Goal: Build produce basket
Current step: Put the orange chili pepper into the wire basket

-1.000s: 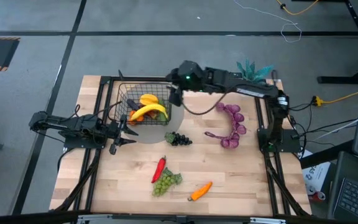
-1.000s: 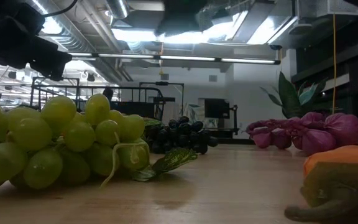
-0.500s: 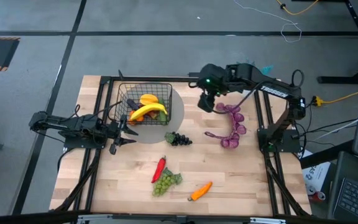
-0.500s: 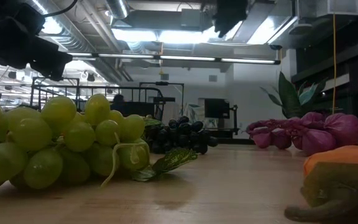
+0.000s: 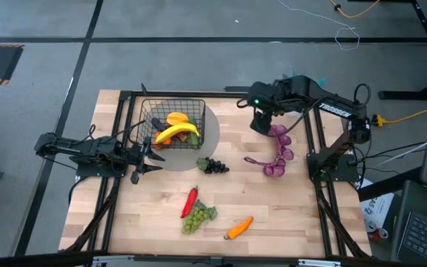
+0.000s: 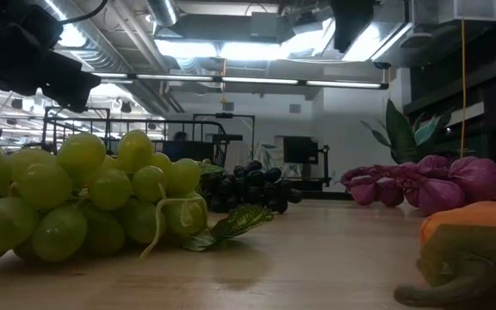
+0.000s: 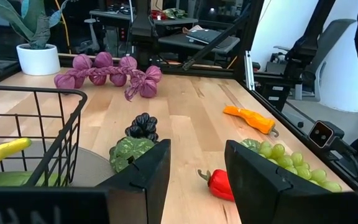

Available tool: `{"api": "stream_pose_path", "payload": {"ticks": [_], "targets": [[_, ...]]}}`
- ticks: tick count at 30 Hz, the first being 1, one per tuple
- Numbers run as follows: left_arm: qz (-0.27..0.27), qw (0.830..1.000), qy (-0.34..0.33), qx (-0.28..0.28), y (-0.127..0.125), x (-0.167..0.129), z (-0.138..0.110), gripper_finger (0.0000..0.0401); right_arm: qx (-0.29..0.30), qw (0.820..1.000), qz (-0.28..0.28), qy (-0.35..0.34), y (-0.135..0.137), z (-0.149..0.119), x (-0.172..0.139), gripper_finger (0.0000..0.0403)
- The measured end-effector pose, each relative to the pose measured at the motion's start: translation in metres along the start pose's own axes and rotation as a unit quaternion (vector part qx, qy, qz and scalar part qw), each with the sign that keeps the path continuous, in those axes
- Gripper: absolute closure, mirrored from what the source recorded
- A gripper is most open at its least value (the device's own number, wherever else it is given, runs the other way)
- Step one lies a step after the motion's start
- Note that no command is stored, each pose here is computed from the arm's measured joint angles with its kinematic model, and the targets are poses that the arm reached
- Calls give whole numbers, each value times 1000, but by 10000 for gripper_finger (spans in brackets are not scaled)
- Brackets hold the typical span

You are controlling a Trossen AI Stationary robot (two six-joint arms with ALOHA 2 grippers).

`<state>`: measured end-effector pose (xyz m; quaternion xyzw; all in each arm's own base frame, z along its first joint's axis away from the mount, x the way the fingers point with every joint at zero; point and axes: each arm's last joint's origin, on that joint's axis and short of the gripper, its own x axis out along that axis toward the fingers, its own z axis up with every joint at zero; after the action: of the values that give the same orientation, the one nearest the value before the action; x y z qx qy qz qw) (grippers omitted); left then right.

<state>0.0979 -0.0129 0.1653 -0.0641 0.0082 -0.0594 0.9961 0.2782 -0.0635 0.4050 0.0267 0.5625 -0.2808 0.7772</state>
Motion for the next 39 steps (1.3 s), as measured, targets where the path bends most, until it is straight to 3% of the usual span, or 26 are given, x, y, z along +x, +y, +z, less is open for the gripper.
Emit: {"api": "stream_pose_path", "payload": {"ticks": [7, 14, 20, 29, 39], "targets": [[8, 1000, -1, 0, 1, 0, 0, 254, -36, 999, 0, 29, 16, -35, 13, 166], [10, 1000, -2, 0, 1, 0, 0, 254, 19, 998, 39, -38, 46, -64, 52, 166], [11, 1000, -3, 3, 1, 0, 0, 254, 33, 994, 90, -49, 73, -81, 99, 166], [13, 1000, -3, 4, 1, 0, 0, 254, 7, 963, 197, -186, 102, -73, 143, 166], [13, 1000, -3, 4, 1, 0, 0, 254, -43, 930, 327, -161, 128, -81, 134, 166]]}}
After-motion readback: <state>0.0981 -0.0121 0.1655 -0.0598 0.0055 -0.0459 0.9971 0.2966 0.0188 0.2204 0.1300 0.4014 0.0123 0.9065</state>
